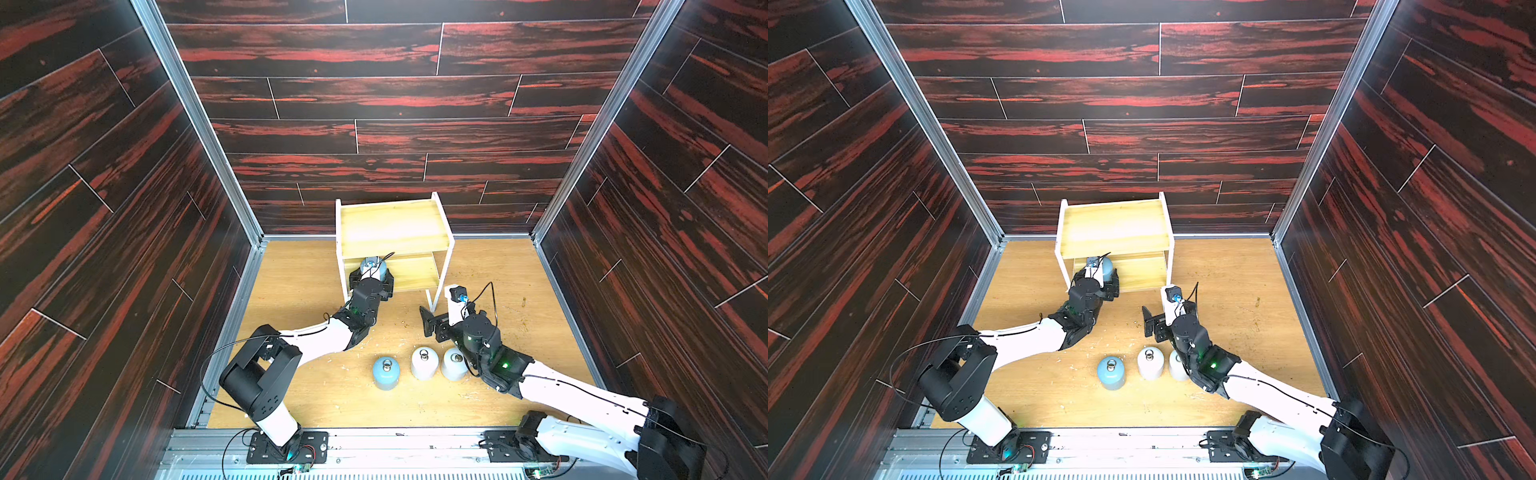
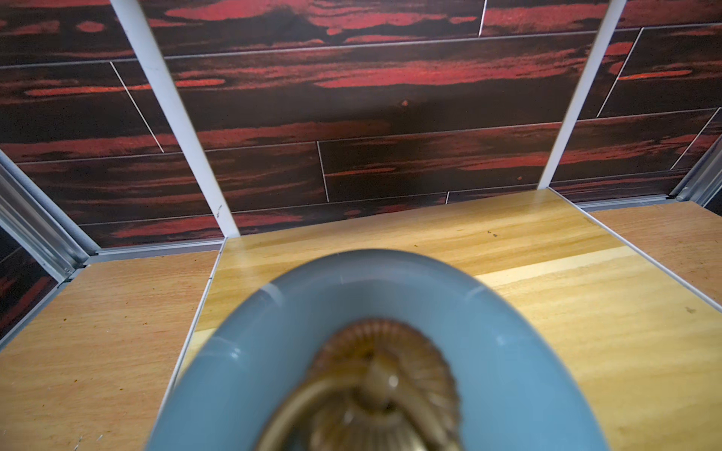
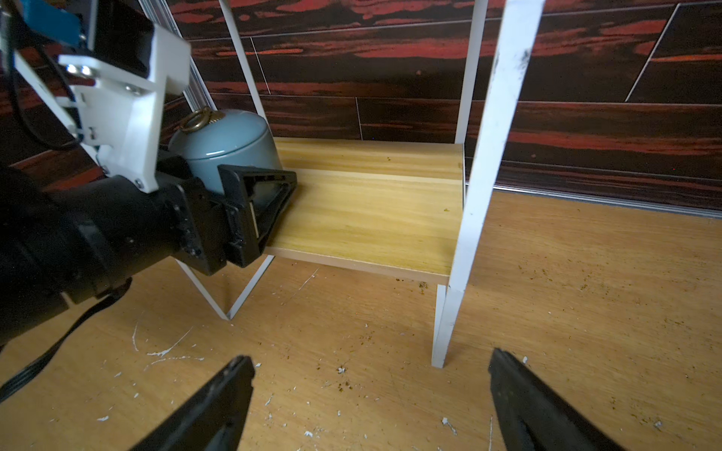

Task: Remove the tea canisters from the shelf
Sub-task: Pick up the tea canister from the shelf.

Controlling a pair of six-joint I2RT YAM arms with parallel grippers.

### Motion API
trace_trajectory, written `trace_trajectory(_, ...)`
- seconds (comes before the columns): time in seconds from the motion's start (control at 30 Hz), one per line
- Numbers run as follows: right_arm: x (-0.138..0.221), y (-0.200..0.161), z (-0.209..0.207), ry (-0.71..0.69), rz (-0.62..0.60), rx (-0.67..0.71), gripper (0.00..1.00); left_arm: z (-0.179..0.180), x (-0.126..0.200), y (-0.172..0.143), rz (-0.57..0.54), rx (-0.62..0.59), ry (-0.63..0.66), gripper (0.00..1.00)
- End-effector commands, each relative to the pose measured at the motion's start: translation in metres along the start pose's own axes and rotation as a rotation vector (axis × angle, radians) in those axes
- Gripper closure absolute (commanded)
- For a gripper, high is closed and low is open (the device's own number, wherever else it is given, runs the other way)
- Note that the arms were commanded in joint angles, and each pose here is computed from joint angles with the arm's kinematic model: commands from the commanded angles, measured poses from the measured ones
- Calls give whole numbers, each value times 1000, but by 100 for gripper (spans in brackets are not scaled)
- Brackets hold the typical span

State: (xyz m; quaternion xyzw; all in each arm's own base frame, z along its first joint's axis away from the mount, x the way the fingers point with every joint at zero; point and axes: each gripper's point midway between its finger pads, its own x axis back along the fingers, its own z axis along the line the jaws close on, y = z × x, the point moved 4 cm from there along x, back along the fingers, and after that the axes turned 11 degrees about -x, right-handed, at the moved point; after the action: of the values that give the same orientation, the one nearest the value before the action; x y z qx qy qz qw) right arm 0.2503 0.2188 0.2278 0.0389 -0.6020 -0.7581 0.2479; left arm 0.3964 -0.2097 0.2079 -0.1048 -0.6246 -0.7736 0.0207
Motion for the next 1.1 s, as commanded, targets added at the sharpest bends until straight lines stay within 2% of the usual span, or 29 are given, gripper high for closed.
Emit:
trace_trajectory(0.0, -1, -5, -4, -11, 16, 2, 2, 2, 7, 9, -35, 14, -19, 23)
trace_trajectory(0.2, -1, -4, -4, -12, 12, 2, 2, -4, 17, 15, -41, 2, -62, 26)
trace_trajectory(0.63, 2, -2, -6, -19, 6, 5, 2, -17, 45, 20, -51, -29, -127, 26)
trace_trajectory(1.07, 4, 3, -5, -21, -4, 8, 2, -3, 88, 43, -115, -23, -170, 27)
